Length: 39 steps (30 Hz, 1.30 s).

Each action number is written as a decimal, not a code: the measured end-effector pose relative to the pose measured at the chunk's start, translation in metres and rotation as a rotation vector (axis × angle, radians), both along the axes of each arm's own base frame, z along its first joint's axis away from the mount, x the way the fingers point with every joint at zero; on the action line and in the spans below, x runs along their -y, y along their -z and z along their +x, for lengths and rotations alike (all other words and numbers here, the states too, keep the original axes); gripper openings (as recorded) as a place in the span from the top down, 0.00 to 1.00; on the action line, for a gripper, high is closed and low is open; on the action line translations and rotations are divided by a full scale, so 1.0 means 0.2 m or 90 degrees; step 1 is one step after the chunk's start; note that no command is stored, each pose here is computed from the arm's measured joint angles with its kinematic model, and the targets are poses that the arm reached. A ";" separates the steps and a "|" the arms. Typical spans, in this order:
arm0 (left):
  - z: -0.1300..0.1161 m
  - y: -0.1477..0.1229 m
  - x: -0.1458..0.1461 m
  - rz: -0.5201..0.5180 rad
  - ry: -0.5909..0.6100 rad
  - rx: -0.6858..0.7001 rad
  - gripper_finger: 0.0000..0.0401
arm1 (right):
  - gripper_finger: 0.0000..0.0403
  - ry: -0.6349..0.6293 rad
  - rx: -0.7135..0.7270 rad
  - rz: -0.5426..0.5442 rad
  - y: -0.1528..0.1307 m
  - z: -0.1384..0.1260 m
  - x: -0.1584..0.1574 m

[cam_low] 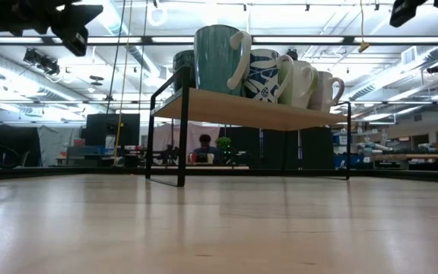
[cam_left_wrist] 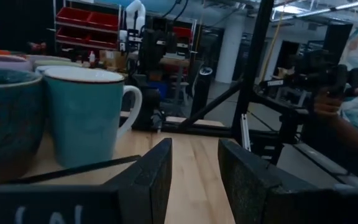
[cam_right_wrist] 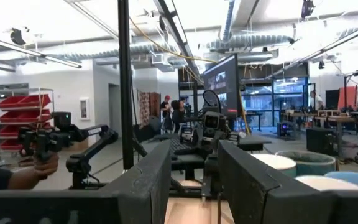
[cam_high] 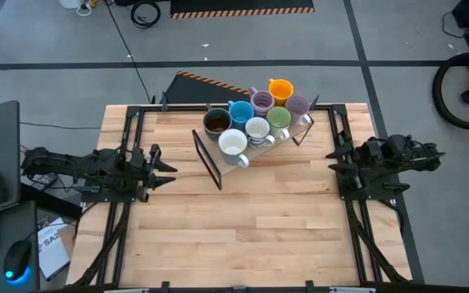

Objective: Place coffee mugs
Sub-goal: Return to Home Position

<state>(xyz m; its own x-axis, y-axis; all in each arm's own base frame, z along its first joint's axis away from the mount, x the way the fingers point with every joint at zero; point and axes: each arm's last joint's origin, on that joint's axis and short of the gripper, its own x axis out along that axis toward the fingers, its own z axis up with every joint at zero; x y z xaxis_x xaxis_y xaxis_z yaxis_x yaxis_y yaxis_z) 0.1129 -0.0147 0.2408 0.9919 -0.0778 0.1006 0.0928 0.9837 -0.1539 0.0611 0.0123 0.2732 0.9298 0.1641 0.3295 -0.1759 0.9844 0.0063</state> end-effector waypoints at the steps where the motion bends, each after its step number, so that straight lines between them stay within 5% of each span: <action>1: -0.01 0.01 0.00 -0.002 -0.003 0.002 0.66 | 0.66 -0.001 -0.001 0.003 0.01 0.00 0.00; 28: -0.11 0.21 -0.03 -0.042 -0.049 0.027 0.66 | 0.66 0.057 -0.025 0.016 0.24 0.10 -0.01; 39: -0.11 0.23 -0.03 -0.034 -0.057 -0.001 0.66 | 0.66 0.069 -0.062 0.099 0.34 0.14 -0.01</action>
<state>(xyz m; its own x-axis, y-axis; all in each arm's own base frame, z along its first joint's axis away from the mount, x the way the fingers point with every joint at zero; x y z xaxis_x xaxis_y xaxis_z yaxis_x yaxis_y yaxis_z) 0.0906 -0.0087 0.1950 0.9947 0.0168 0.1014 0.0045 0.9785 -0.2060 0.0887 0.0138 0.2043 0.9681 0.0155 0.2502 -0.0602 0.9832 0.1720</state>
